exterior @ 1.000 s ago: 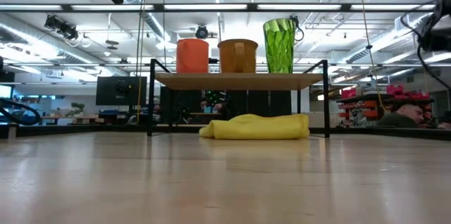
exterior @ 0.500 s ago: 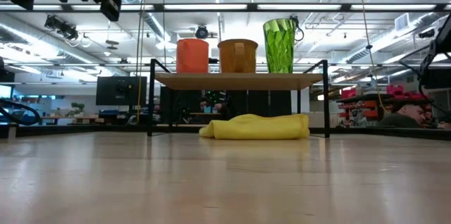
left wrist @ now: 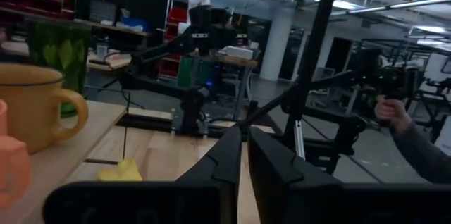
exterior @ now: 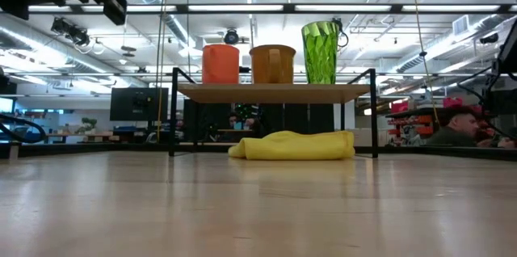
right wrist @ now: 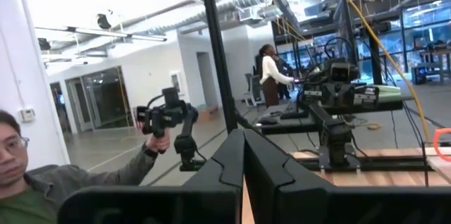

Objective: Stack small to large cups/mugs on shelf
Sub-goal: Return to Home Position

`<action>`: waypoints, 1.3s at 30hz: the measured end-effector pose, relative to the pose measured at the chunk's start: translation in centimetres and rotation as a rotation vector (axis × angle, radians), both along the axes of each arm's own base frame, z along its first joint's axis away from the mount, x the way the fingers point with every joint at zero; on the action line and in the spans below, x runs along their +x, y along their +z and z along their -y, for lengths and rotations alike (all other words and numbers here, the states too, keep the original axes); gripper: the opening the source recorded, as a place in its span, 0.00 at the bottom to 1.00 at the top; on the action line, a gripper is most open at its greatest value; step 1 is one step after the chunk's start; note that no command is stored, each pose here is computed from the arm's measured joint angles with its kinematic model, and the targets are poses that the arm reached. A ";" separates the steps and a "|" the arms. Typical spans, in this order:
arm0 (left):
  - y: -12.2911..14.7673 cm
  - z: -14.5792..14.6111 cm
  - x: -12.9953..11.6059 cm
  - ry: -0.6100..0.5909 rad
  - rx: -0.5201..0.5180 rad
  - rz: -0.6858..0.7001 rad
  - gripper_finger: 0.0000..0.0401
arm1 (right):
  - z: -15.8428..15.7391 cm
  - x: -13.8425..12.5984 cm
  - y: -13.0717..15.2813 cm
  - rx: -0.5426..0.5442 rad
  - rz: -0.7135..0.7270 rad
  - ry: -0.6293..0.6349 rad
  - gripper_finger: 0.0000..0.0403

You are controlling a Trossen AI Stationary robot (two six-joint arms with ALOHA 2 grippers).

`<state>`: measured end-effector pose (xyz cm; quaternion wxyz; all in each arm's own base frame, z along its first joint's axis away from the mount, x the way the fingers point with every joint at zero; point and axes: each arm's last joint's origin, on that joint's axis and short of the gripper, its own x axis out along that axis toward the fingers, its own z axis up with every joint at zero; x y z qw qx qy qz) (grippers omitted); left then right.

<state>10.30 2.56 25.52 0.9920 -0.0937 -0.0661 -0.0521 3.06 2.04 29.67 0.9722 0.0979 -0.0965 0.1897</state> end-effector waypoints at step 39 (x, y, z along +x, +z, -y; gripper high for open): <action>-4.2 -0.1 -0.9 -0.112 -0.045 0.128 0.08 | -4.2 1.3 -6.4 -0.027 0.164 0.135 0.03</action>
